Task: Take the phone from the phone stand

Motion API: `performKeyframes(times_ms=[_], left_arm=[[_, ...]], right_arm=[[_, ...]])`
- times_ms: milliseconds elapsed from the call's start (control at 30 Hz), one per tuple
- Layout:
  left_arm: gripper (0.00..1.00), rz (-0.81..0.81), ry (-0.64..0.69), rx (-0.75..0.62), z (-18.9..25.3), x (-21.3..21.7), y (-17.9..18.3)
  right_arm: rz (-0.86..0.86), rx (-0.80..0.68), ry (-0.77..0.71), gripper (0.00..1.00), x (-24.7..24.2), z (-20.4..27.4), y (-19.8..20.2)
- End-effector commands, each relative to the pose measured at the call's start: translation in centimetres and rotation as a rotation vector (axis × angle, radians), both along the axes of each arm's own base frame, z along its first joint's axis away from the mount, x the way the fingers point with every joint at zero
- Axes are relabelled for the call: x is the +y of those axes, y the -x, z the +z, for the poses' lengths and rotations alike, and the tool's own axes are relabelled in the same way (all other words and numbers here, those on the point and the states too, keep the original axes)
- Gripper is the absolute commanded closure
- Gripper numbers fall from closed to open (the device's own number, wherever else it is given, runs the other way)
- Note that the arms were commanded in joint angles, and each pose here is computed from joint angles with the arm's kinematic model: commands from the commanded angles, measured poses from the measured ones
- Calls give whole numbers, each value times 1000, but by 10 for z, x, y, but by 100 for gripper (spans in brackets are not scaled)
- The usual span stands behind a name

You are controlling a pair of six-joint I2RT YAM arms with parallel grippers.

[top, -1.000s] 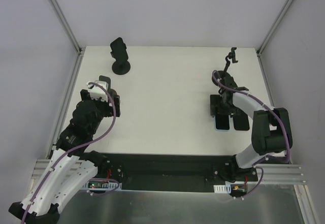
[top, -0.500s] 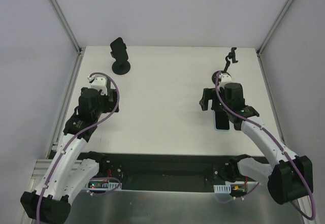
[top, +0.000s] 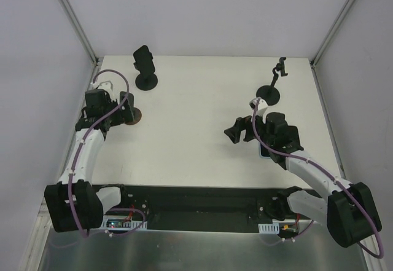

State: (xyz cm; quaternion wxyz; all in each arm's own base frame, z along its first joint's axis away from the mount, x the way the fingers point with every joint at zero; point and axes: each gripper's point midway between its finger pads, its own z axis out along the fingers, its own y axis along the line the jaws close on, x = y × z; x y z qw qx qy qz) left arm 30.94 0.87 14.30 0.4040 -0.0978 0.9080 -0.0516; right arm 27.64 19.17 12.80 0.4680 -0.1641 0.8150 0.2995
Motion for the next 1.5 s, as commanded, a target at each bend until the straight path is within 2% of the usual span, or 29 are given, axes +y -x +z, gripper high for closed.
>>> performKeyframes(times_ms=[0, 200, 300, 400, 467, 600, 700, 833, 1000, 1233, 1467], left_arm=[[1, -14, 51, -79, 11, 9, -34], [1, -153, -16, -113, -3, 19, -70], [1, -133, -35, -98, -13, 29, -80], [2, -98, 37, -98, -21, 39, -80], [6, -62, 94, -104, -25, 43, -81], [15, 39, 293, -104, -29, 46, -83], [23, 57, 421, -103, -28, 34, -84], [32, 154, 513, -68, -38, 37, -82], [50, 281, 639, -57, -52, 48, -77], [64, 323, 694, -41, -60, 44, -74], [70, 315, 753, -38, -63, 38, -78]], right_arm=[[68, -80, -109, 4, 21, 22, -3], [93, -96, -117, 4, 29, 22, 0], [103, -107, -92, 4, 31, 23, 3], [103, -107, -77, 4, 31, 21, 3], [105, -102, -76, 4, 32, 20, 3], [110, -93, -73, 4, 34, 18, 2], [109, -92, -66, 4, 33, 17, 2], [108, -91, -58, 4, 33, 16, 2], [104, -88, -53, 4, 31, 15, 2], [100, -85, -48, 4, 31, 14, 1], [101, -84, -46, 4, 31, 13, 1]])
